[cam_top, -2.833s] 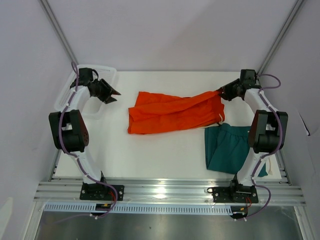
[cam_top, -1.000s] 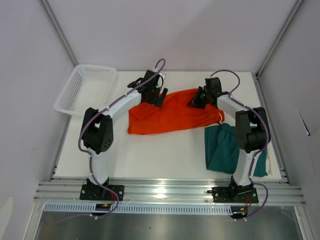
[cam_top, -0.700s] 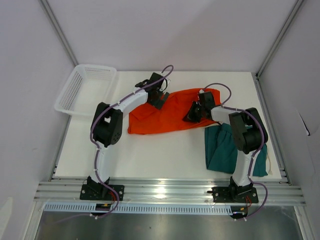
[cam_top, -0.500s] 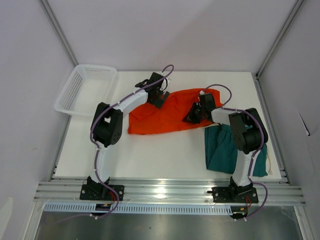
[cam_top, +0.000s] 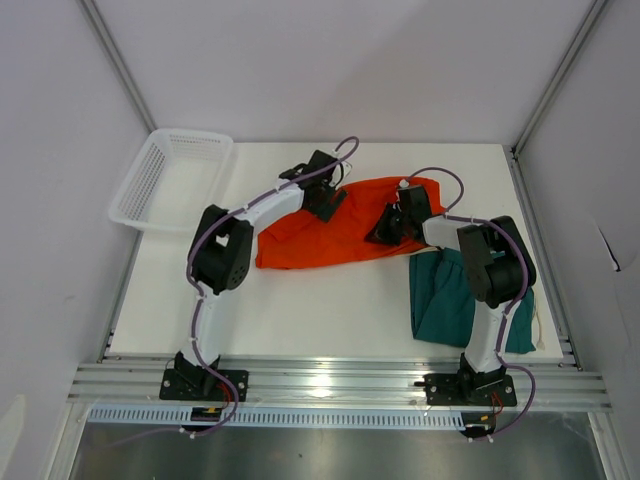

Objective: Fold and stack the shorts
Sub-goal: Fold the shorts

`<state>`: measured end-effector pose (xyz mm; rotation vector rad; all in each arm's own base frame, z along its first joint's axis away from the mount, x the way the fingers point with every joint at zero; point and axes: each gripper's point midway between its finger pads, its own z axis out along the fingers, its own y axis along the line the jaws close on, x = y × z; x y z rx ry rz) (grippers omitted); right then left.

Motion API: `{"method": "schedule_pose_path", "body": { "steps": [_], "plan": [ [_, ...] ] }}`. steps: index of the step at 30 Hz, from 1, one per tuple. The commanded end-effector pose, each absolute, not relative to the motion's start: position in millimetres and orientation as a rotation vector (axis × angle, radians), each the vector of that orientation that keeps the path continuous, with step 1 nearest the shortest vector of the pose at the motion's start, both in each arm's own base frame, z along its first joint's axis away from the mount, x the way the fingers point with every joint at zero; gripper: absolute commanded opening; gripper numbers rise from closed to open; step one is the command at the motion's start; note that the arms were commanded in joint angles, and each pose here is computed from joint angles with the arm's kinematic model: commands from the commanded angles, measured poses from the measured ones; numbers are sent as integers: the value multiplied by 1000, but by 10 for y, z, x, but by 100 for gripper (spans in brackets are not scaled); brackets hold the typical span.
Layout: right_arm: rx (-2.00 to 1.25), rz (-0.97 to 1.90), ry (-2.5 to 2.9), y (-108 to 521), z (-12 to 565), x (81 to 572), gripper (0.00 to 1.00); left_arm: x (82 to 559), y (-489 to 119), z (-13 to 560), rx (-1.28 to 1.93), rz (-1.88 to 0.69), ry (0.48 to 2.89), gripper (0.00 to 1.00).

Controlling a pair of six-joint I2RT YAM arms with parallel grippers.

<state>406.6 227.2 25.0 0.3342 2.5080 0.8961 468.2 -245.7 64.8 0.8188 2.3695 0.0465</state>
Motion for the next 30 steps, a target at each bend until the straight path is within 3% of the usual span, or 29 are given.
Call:
{"method": "schedule_pose_path", "body": {
  "steps": [1,10,13,17,21,23,24,27,28,30],
  "plan": [
    [303,910,2464,2315,364,4138,0,4858,-2391,645,793,160,2359,79],
    [305,926,2460,2328,381,4141,0,5118,-2200,631,678,360,2308,53],
    [306,923,2454,2321,397,4158,0,5181,-2185,756,651,380,2270,37],
    [308,924,2461,2328,375,4147,0,5294,-2185,1002,640,413,2204,31],
    [313,915,2468,2306,342,4144,0,5421,-2209,1209,651,433,2151,30],
    [313,915,2468,2305,344,4140,0,5540,-2210,1274,672,477,2117,35],
    [311,916,2469,2311,344,4137,0,5587,-2178,1297,668,520,2105,44],
    [310,917,2471,2325,336,4132,0,5826,-2156,1466,648,596,2049,56],
    [309,917,2475,2325,327,4127,0,5865,-2137,1473,636,604,2048,74],
    [307,914,2478,2328,312,4122,0,5957,-2104,1600,585,601,2030,86]
  ]
}}
